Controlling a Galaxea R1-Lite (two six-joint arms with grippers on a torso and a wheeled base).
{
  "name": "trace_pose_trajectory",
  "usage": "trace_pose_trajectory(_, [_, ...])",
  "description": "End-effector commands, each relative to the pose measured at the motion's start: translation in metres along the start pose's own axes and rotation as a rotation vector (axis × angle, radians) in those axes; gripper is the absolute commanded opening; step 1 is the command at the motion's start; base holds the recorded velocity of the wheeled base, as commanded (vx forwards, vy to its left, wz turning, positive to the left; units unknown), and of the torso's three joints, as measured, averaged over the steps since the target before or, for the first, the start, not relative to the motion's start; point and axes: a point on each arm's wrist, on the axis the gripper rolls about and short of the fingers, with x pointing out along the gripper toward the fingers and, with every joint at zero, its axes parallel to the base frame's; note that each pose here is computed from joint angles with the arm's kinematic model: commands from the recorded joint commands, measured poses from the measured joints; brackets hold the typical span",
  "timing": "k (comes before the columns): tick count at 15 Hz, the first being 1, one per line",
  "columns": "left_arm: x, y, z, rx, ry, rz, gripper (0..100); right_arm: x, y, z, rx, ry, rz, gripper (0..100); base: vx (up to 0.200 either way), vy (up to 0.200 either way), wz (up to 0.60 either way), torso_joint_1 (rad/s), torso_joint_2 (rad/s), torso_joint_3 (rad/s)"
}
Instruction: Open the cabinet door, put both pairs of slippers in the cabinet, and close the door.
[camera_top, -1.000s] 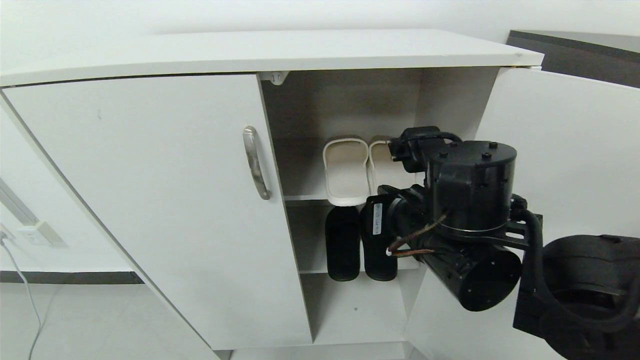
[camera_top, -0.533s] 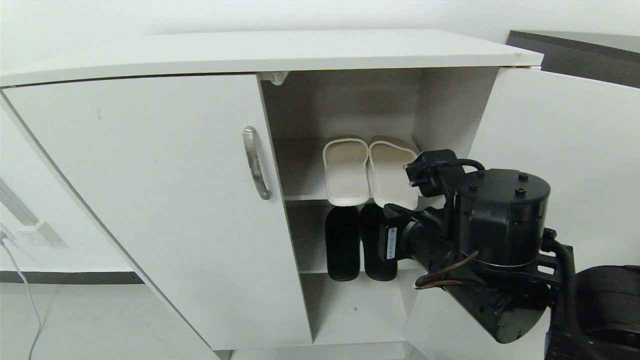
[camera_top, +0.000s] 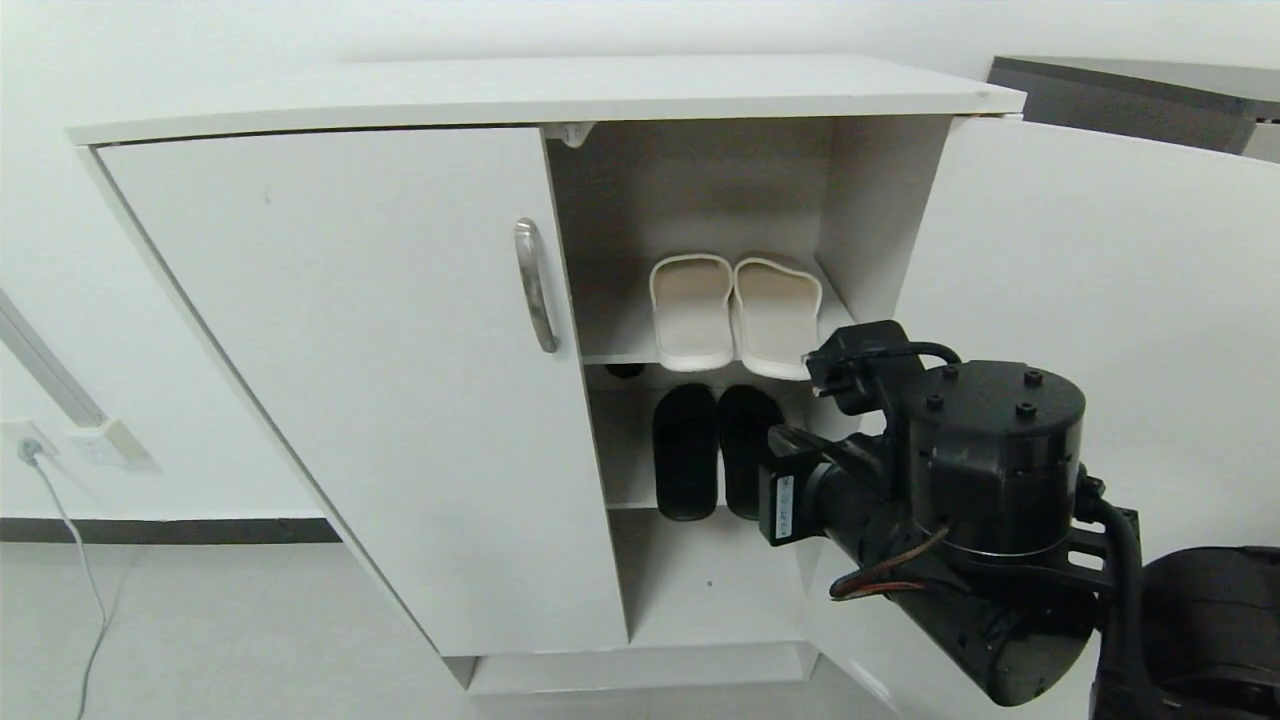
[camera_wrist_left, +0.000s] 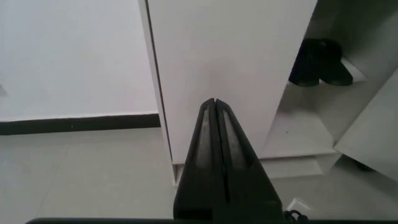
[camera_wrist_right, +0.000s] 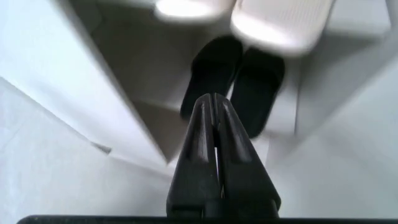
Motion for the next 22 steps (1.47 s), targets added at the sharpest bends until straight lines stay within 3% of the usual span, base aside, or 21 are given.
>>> trace_pose_trajectory(1, [0.0, 0.0, 0.0, 0.0, 0.001, 0.0, 0, 0.002, 0.002, -0.004, -0.008, 0.011, 0.001, 0, -0.2, 0.0, 0.0, 0.002, 0.0, -0.007])
trace_pose_trajectory(8, [0.0, 0.0, 0.0, -0.001, 0.001, -0.001, 0, 0.004, -0.002, -0.012, -0.019, 0.037, 0.006, 0, -0.2, 0.0, 0.0, 0.003, 0.0, 0.003])
trace_pose_trajectory(11, [0.0, 0.0, 0.0, -0.001, 0.001, -0.001, 0, 0.009, -0.014, -0.017, -0.023, 0.069, 0.035, 0, 0.0, 0.0, 0.0, 0.0, 0.0, 0.0])
trace_pose_trajectory(22, [0.0, 0.0, 0.0, -0.001, 0.001, 0.0, 0, 0.009, -0.017, -0.024, -0.038, 0.091, 0.028, 0, 0.0, 0.0, 0.0, 0.0, 0.0, 0.0])
